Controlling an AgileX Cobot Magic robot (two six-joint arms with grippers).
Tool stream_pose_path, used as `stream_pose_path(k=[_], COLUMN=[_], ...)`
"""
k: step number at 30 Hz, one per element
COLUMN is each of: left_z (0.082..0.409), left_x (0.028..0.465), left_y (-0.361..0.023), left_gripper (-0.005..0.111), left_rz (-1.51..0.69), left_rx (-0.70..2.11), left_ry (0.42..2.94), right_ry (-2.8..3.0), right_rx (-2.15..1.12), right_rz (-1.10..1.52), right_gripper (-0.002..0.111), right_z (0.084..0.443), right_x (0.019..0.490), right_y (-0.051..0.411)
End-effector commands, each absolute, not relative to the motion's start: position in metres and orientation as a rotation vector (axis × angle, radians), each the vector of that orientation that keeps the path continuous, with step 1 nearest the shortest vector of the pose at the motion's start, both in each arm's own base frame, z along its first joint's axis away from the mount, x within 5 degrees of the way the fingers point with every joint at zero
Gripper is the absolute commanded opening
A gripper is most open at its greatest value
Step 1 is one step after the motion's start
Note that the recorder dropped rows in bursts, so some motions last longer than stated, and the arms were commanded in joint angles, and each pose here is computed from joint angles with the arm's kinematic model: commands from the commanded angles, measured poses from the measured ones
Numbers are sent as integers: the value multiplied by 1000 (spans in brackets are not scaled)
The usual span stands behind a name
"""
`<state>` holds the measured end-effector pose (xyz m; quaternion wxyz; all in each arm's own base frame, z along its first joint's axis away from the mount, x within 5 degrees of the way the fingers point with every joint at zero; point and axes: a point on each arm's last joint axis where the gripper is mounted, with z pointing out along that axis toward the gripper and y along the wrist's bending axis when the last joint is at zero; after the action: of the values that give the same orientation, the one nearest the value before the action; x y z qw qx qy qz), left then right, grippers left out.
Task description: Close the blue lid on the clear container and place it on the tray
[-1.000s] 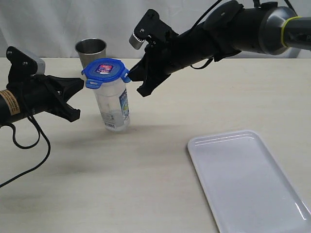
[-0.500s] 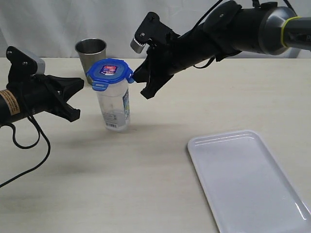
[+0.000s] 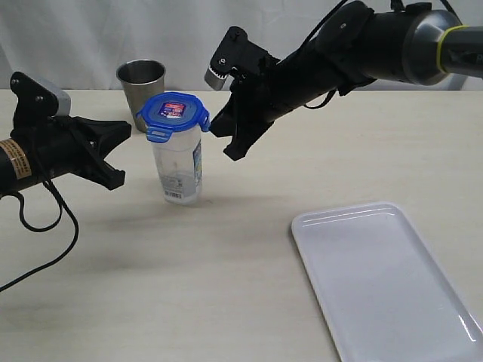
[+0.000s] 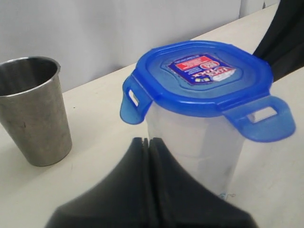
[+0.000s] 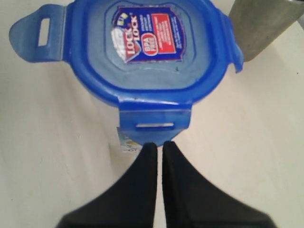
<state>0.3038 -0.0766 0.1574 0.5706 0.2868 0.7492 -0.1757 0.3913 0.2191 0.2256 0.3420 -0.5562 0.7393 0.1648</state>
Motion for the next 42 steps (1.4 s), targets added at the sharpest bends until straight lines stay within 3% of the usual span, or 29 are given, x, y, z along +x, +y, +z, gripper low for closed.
stream_pose_path(k=[1, 8, 31, 42], left_z=[160, 160, 160, 158], left_x=[305, 304, 304, 300], left_y=[-80, -81, -81, -85], left_gripper=[0, 0, 0, 0], left_rz=[-430, -434, -438, -478], left_rx=[680, 692, 691, 741], left_ry=[1738, 1739, 1734, 1739], right_ry=[1904, 1892, 1925, 2034], right_rx=[-1458, -1296, -1424, -1347], right_rz=[404, 309, 416, 290], right_gripper=[4, 4, 4, 4], right_z=[237, 236, 224, 223], right_x=[388, 403, 393, 401], right_y=[216, 215, 219, 204])
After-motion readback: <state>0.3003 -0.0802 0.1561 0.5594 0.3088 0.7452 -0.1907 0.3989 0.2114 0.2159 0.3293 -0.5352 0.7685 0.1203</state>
